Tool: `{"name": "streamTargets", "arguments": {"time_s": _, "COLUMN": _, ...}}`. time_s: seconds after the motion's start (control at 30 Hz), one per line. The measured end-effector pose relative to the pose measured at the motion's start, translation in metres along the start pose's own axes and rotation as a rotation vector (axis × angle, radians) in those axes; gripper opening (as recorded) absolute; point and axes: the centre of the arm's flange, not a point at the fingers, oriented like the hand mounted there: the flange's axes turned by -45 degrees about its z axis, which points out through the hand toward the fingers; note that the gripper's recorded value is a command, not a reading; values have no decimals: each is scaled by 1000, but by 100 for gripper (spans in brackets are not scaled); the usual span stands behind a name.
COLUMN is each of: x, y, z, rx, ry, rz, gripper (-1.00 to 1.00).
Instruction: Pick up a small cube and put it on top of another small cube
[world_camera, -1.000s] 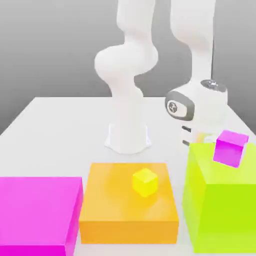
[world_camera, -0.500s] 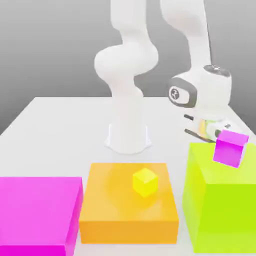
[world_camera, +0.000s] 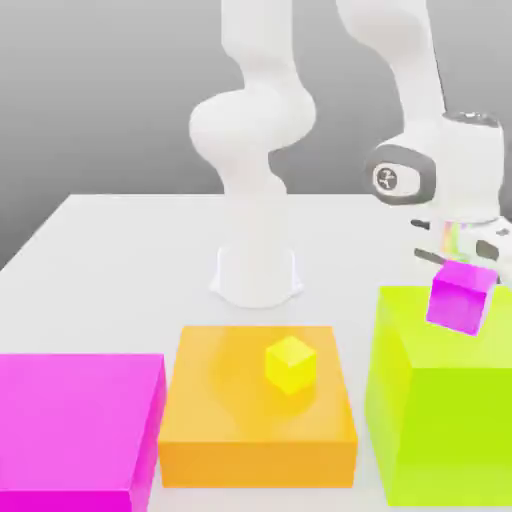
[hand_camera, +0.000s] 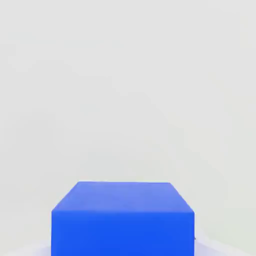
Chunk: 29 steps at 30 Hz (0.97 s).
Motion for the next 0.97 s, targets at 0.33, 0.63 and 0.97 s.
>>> {"name": "streamTargets", "arguments": {"time_s": 0.33, "x": -35, "y": 101, "z": -110, "rx": 35, "ry": 73, "rz": 138, "gripper": -100}}
{"name": "streamTargets", "arguments": {"time_s": 0.63, "x": -122, "y": 106, "z": -214, "rx": 104, "ry": -44, "rz": 208, "gripper": -100}}
{"name": "streamTargets", "arguments": {"time_s": 0.97, "x": -142, "y": 93, "z": -164, "rx": 118, "ry": -78, "rz": 223, "gripper": 100}}
